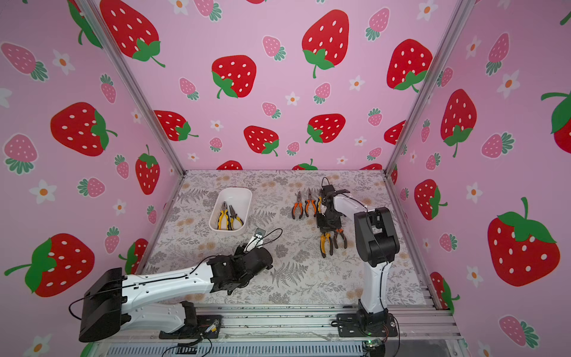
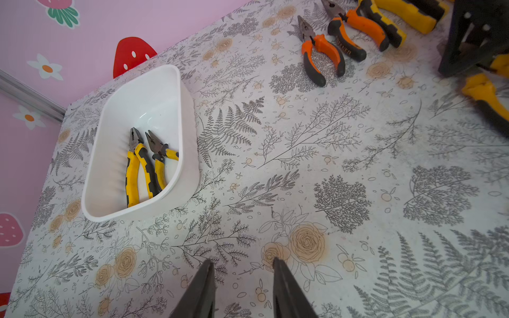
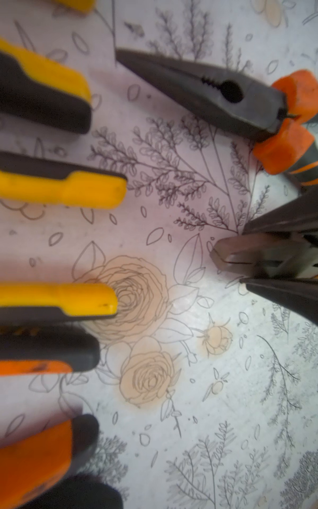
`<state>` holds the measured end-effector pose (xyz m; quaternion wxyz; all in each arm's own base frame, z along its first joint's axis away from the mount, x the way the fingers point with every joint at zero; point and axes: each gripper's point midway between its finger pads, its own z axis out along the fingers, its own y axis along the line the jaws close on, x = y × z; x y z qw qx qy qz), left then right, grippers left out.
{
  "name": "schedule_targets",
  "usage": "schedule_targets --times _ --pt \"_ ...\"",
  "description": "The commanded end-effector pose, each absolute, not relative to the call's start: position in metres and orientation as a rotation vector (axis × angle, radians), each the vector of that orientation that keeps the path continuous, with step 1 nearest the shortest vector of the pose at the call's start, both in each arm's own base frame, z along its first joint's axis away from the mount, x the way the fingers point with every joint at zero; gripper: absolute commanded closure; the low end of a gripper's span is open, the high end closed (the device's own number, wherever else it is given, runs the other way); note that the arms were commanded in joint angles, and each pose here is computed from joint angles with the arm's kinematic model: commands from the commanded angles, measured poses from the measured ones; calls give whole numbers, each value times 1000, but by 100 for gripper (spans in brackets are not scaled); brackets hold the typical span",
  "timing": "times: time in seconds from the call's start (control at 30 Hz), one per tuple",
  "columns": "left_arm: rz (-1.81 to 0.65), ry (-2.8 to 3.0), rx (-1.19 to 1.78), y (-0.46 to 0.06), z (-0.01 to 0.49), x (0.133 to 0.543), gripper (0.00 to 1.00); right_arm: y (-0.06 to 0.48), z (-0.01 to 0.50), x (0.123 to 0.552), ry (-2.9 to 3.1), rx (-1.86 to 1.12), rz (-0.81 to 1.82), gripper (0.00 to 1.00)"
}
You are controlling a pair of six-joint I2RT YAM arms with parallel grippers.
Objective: Take the pliers out of the storage box
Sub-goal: Place the pliers at the center of the board.
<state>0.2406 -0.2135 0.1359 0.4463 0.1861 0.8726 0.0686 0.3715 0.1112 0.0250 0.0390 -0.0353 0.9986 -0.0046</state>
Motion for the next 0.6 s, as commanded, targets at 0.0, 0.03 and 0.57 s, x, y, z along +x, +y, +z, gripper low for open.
schedule_targets --times 0.0,0.03,0.57 --pt "161 2145 450 -220 149 246 63 98 14 386 3038 -69 -89 89" --pt "161 2145 450 -220 149 246 63 98 13 386 3041 -63 -86 89" --pt "167 2150 453 -221 148 248 63 104 12 380 3060 -80 -26 74"
